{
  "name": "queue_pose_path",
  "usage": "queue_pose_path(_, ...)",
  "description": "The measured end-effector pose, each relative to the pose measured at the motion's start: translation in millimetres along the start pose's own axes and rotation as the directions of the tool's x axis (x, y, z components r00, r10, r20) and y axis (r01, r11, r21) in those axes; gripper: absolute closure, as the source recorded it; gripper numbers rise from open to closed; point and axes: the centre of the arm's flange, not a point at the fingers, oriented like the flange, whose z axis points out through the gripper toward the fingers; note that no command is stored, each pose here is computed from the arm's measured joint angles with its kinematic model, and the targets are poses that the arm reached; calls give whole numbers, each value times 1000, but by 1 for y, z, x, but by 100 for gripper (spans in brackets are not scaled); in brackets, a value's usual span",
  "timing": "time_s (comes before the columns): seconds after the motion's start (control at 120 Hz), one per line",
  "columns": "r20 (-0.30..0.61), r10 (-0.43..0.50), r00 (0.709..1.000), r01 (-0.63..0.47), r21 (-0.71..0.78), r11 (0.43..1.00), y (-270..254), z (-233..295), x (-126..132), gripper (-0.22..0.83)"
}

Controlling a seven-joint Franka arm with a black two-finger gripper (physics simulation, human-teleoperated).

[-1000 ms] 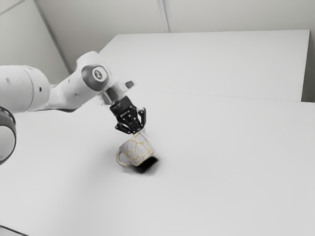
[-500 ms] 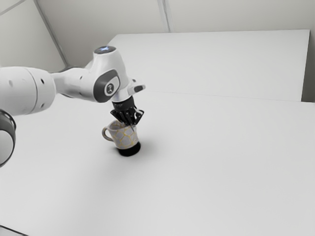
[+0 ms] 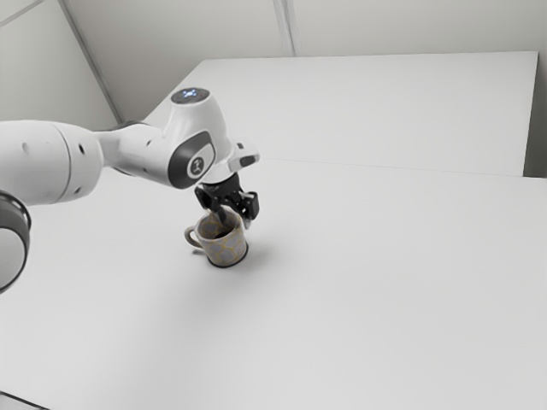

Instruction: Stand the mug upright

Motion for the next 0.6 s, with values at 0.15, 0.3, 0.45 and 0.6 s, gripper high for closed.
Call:
queue_pose_path(0.15, -26, 17, 1000, -17, 2, 1000, -4, -27, -1, 11)
queue_pose_path(0.3, -86, 23, 996, -23, -3, 1000, -17, -69, 4, 6)
queue_pose_path(0.45, -151, 30, 988, -31, -3, 1000, -25, -130, 16, 3)
queue_pose_path(0.6, -151, 38, 988, -38, 1, 999, -30, -185, 20, 1)
